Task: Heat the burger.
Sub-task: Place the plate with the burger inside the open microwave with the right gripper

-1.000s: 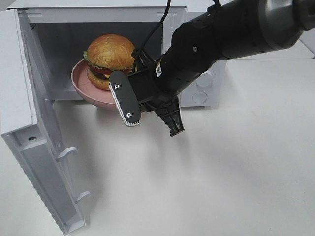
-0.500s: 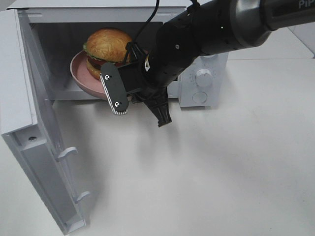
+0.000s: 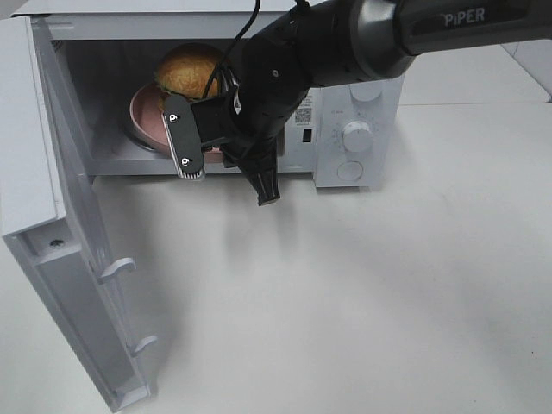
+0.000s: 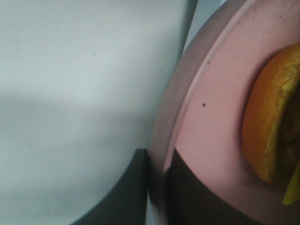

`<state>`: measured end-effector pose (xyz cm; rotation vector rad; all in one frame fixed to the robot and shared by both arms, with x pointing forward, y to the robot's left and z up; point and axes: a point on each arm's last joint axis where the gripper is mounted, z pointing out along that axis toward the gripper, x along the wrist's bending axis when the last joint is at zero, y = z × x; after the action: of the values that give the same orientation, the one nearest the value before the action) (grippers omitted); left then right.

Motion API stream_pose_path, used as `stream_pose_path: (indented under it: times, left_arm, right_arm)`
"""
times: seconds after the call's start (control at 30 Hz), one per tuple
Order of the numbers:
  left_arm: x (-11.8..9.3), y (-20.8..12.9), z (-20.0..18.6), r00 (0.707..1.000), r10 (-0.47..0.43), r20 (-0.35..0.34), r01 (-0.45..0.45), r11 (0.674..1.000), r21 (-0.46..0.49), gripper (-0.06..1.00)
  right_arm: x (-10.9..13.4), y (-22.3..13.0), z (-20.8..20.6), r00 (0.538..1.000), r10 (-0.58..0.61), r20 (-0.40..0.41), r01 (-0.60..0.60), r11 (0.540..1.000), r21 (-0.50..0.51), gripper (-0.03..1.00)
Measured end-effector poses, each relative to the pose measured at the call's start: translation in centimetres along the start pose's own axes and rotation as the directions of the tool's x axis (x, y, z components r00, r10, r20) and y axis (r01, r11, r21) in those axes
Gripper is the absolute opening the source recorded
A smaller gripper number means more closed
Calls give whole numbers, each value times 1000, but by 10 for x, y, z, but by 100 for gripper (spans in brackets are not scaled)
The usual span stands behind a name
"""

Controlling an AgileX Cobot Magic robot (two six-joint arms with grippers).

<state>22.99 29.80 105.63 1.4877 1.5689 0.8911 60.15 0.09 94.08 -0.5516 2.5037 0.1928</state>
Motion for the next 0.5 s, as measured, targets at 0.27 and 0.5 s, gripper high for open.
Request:
stream_pose_path:
  times: [0.27, 0.5]
  left_arm:
    - [0, 0, 0, 1000, 0, 0, 0, 1000, 0, 99]
    - [0, 0, 0, 1000, 0, 0, 0, 1000, 0, 99]
  right_arm:
    - [-10, 3, 7, 1000, 8, 18, -8, 1000, 0, 5]
    - [-17, 5, 15, 999, -6, 34, 5, 1000, 6, 5]
